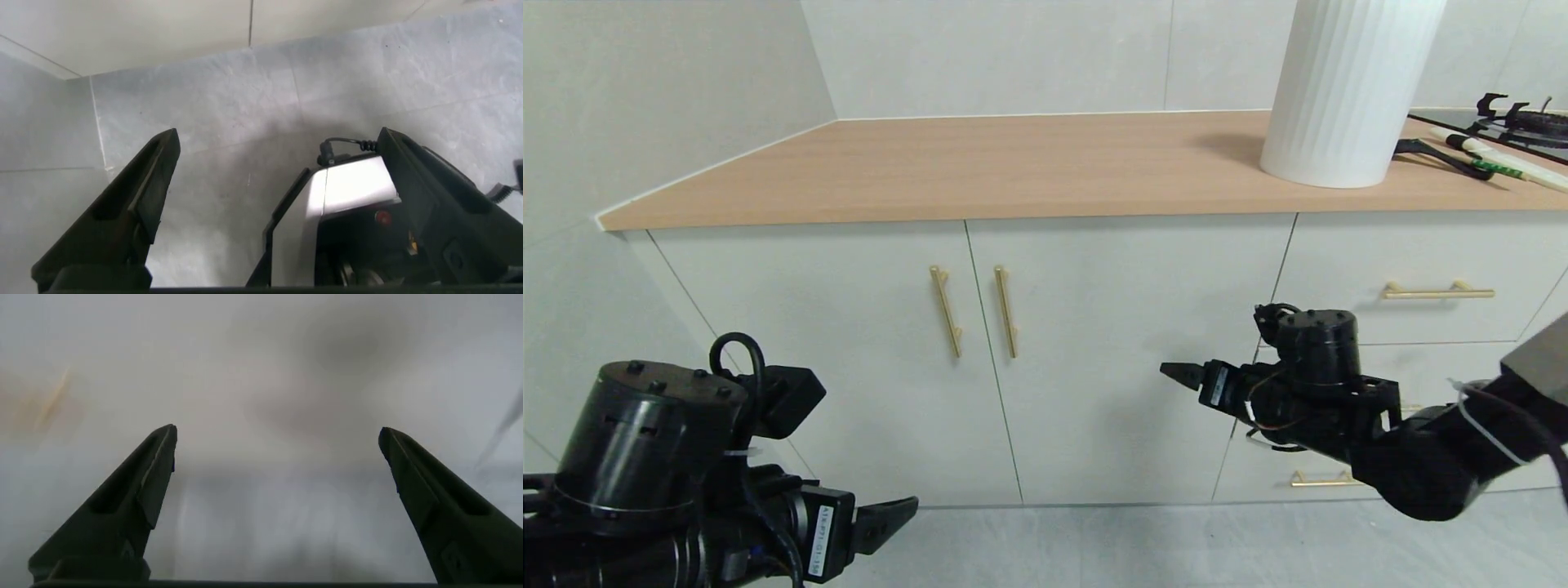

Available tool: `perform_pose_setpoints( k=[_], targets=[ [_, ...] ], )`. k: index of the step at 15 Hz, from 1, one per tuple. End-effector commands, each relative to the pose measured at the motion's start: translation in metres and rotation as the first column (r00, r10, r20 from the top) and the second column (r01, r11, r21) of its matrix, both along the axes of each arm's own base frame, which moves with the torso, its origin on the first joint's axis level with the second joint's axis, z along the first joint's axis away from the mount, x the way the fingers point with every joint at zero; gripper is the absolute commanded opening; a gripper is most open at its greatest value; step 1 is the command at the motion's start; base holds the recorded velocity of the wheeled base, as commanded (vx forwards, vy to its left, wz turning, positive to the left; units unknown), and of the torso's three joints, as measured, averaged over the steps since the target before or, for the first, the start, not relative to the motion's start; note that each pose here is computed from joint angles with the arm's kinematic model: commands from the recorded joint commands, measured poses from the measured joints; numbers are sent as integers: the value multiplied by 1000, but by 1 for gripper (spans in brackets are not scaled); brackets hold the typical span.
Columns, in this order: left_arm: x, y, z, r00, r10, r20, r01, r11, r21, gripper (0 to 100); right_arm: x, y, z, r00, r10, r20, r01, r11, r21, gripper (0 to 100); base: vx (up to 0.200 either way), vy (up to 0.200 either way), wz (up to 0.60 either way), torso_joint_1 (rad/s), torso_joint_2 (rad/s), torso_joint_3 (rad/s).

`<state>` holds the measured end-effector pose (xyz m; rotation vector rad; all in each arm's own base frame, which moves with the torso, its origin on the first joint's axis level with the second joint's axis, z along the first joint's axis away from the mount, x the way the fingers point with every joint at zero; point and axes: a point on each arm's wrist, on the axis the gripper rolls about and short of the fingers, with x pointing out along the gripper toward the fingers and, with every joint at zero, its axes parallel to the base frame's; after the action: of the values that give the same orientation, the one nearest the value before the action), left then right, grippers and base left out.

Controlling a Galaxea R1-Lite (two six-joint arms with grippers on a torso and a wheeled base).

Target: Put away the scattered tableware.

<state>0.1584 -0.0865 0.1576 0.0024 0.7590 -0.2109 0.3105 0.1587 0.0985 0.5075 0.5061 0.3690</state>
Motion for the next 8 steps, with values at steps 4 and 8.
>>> perform_pose_setpoints(
  k=[4,8],
  targets=[
    [-5,3,6,1000,1,29,0,1000,-16,100,-31,-17,33,991,-14,131,27,995,-99,100,0,0,0,0,0,0],
    [-23,17,25,988,15,155,-13,1000,-11,100,-79,-49,74,956,-88,278,126,985,-122,100,0,0,0,0,0,0]
  ],
)
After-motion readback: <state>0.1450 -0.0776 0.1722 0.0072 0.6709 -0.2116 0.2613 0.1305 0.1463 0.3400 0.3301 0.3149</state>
